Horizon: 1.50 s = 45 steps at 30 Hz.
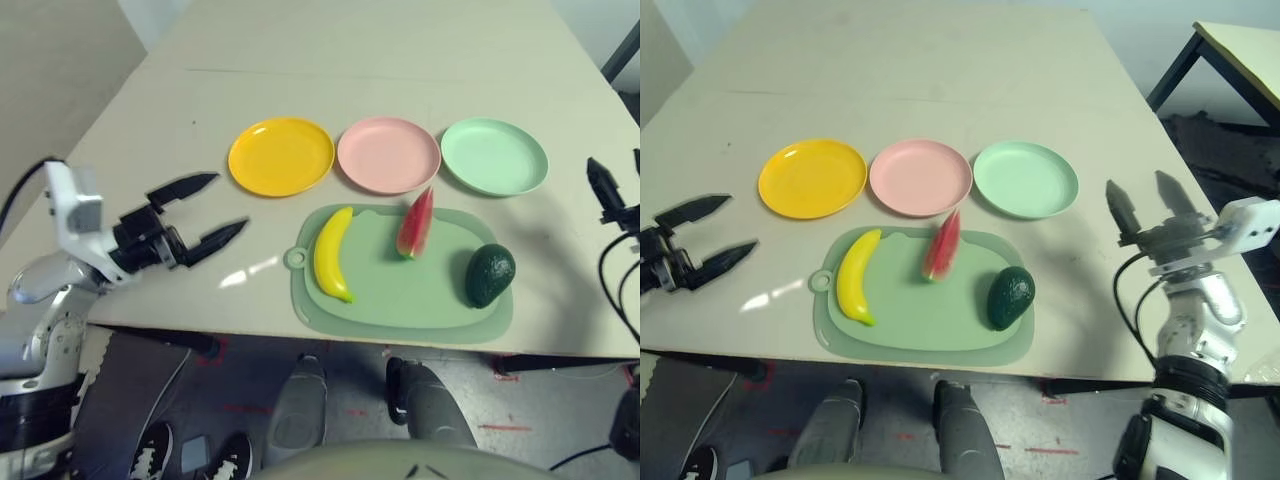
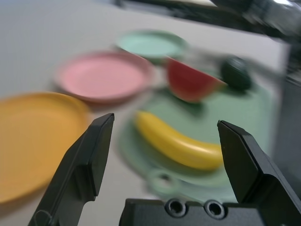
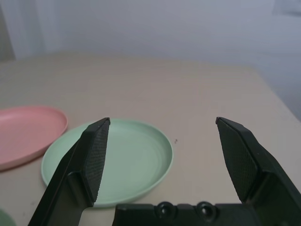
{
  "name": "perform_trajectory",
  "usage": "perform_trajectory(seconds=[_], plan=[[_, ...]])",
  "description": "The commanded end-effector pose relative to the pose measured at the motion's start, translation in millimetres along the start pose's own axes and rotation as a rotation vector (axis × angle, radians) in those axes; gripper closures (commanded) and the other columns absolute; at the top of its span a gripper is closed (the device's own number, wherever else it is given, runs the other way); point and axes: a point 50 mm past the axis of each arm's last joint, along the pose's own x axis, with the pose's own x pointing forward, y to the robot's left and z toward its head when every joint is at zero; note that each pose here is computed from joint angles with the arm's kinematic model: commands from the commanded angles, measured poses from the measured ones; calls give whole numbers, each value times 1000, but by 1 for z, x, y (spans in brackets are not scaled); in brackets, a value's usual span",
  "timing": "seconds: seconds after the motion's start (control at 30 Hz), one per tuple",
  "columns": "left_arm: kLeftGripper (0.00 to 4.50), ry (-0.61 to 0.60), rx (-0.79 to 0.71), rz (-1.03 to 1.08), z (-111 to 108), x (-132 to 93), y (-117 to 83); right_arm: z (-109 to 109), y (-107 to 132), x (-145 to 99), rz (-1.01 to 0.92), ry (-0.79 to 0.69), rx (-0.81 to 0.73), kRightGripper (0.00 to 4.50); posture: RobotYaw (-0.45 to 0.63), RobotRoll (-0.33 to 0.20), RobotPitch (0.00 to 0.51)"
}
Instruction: Place the fruits into color-matched plates.
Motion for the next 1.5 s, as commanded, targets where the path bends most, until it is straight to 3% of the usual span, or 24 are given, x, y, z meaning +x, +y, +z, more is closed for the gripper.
perform_trajectory(seconds=[0.03, 0.2, 0.33, 0.53, 0.73, 0.87, 1.07, 1.33, 1.5], plan=[[30, 71, 33, -186, 4, 4, 0, 45, 10, 30, 122, 60, -83, 0, -78, 0, 247], [30, 72, 57, -245, 0, 9, 9, 71, 46, 73, 332, 239, -216, 0, -124, 0, 248], [30, 109, 71, -259, -14, 13, 9, 80, 91, 95, 692, 390, -608, 0, -148, 0, 235], [30, 108, 72, -276, -21, 17, 9, 87, 122, 99, 1181, 467, -1065, 0, -161, 0, 209], [30, 83, 80, -273, -21, 22, 10, 108, 136, 99, 1425, 424, -1271, 0, -144, 0, 182], [30, 79, 77, -262, -22, 22, 8, 108, 143, 90, 1548, 409, -1334, 0, -137, 0, 170], [30, 85, 71, -273, -24, 27, 8, 90, 164, 79, 1737, 350, -1311, 0, -129, 0, 171], [30, 76, 70, -278, -19, 30, 8, 63, 173, 73, 1822, 367, -1254, 0, -111, 0, 175], [30, 39, 49, -249, -16, 30, 9, 54, 174, 82, 1806, 382, -1271, 0, -106, 0, 178]])
